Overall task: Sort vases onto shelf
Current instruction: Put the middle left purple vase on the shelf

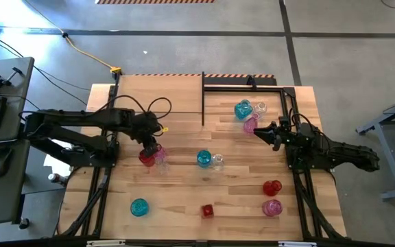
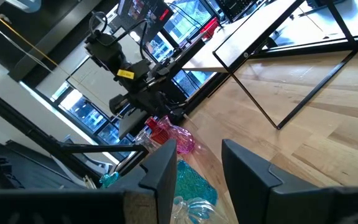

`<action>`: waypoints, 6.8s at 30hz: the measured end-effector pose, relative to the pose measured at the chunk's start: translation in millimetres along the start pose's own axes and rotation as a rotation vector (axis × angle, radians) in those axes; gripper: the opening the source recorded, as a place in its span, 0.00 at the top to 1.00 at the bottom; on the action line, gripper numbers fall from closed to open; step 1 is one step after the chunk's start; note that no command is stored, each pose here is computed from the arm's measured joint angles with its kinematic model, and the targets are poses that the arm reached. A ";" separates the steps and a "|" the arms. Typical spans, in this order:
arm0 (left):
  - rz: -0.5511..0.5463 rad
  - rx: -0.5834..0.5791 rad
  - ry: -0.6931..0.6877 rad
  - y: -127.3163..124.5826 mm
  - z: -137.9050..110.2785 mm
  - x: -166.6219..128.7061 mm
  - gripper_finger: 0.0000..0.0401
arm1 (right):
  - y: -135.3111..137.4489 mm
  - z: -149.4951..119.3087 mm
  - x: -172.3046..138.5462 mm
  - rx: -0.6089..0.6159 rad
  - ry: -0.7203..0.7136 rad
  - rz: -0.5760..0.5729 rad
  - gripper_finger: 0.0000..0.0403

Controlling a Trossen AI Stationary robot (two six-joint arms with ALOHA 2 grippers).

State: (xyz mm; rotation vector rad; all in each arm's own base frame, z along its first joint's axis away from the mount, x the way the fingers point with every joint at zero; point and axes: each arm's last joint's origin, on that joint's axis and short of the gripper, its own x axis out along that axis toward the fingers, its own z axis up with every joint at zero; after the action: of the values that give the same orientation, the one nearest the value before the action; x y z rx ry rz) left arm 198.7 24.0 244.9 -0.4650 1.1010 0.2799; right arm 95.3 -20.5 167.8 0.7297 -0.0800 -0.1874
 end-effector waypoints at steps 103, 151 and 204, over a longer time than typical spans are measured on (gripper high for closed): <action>0.295 0.032 0.050 39.5 38.5 -137.9 0.94 | 0.0 0.0 0.0 0.000 0.001 0.000 0.71; 0.489 -0.426 -0.193 161.4 68.1 -150.0 0.94 | 0.0 0.0 0.0 0.000 0.000 0.000 0.71; 0.375 -1.075 -0.216 203.6 97.2 -176.3 0.94 | 0.0 0.0 0.0 0.000 0.000 0.000 0.71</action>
State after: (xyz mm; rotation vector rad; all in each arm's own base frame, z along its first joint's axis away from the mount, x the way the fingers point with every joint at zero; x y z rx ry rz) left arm 109.5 251.0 395.0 -1.1415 0.7428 1.2493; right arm 95.3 -20.5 167.8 0.7297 -0.0797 -0.1876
